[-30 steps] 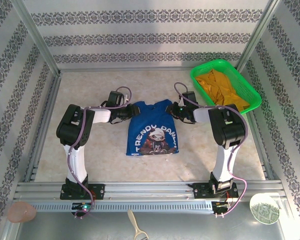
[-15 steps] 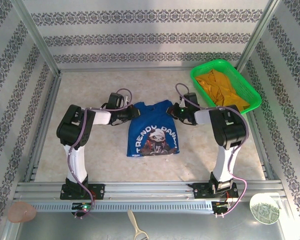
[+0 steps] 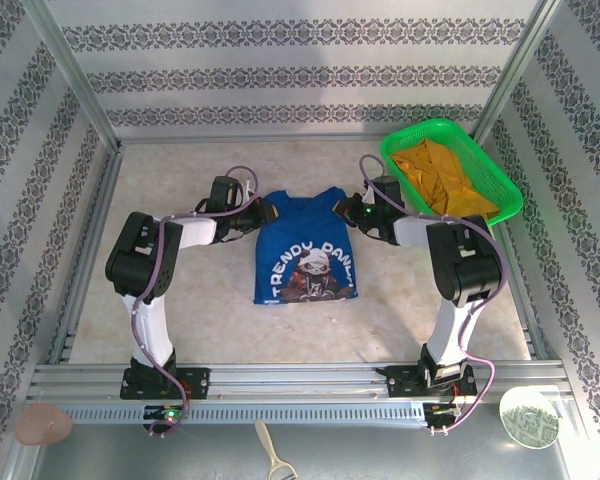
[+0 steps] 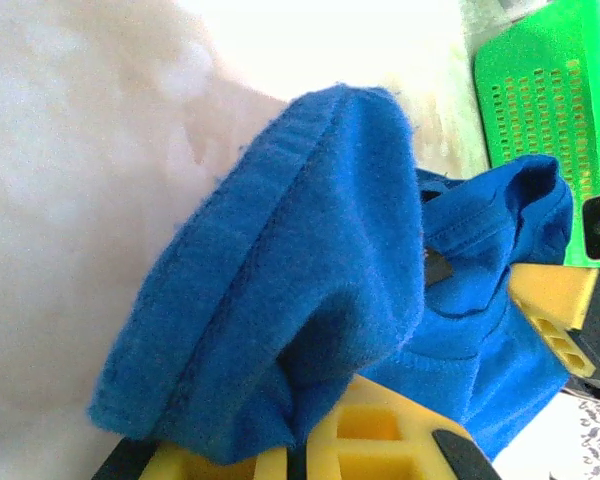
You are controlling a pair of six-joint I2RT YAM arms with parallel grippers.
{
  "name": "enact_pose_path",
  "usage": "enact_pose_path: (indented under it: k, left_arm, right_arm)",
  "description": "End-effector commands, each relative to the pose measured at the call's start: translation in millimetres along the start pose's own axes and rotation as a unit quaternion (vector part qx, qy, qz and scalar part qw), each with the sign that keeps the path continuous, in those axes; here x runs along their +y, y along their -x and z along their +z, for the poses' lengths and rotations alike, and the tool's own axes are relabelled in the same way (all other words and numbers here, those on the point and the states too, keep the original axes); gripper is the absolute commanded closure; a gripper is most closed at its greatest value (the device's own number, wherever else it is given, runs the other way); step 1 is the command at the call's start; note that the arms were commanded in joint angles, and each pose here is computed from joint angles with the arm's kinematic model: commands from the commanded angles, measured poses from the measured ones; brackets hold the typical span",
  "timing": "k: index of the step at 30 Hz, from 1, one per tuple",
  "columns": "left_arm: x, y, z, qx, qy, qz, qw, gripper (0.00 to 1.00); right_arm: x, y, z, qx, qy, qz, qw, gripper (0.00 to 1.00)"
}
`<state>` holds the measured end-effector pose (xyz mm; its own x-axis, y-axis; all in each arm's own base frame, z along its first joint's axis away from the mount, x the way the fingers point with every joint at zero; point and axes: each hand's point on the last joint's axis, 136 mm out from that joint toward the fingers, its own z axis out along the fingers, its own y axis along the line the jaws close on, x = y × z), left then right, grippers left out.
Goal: Fold the inside-out t-shirt
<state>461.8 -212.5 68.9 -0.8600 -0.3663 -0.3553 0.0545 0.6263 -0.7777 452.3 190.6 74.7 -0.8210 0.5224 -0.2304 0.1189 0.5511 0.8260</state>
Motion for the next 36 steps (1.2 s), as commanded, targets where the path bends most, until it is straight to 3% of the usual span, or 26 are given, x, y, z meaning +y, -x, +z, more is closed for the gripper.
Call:
enact_pose_path:
  k: [1, 7, 10, 12, 17, 22, 25, 30, 36]
  left_arm:
    - [-25.9, 55.4, -6.7, -0.043, -0.039, 0.016, 0.998, 1.0]
    - [-106.2, 132.1, -42.5, -0.089, -0.071, 0.087, 0.99, 1.0]
    - [-136.0, 143.6, -65.2, -0.108, -0.079, 0.122, 0.983, 1.0]
    - [-139.5, 139.2, -74.8, -0.116, -0.08, 0.132, 0.981, 1.0]
    - [-98.7, 96.2, -75.6, -0.133, -0.079, 0.118, 0.981, 1.0]
    - [-28.4, 14.2, -63.3, -0.128, -0.08, 0.049, 0.987, 1.0]
    - [-17.3, -12.9, -72.7, -0.156, -0.089, 0.036, 0.983, 1.0]
    - [-7.5, -33.9, -72.8, -0.152, -0.058, 0.052, 0.985, 1.0]
    - [-3.7, -21.5, -67.9, -0.162, -0.025, 0.074, 0.984, 1.0]
  right_arm:
    - [34.1, 34.0, 3.9, -0.02, 0.034, -0.004, 0.999, 1.0]
    - [126.9, 89.2, -24.4, -0.064, 0.087, -0.056, 0.993, 1.0]
    - [165.4, 102.5, -49.1, -0.091, 0.107, -0.095, 0.986, 1.0]
    - [170.5, 100.9, -57.3, -0.099, 0.107, -0.111, 0.983, 1.0]
    - [140.0, 53.8, -47.5, -0.086, 0.093, -0.133, 0.983, 1.0]
    - [61.0, -30.9, -28.4, -0.058, 0.064, -0.118, 0.989, 1.0]
    - [27.1, -62.4, -36.3, -0.065, 0.046, -0.108, 0.991, 1.0]
    - [15.5, -77.1, -50.0, -0.078, 0.033, -0.12, 0.989, 1.0]
    - [15.4, -63.0, -49.7, -0.095, 0.016, -0.13, 0.987, 1.0]
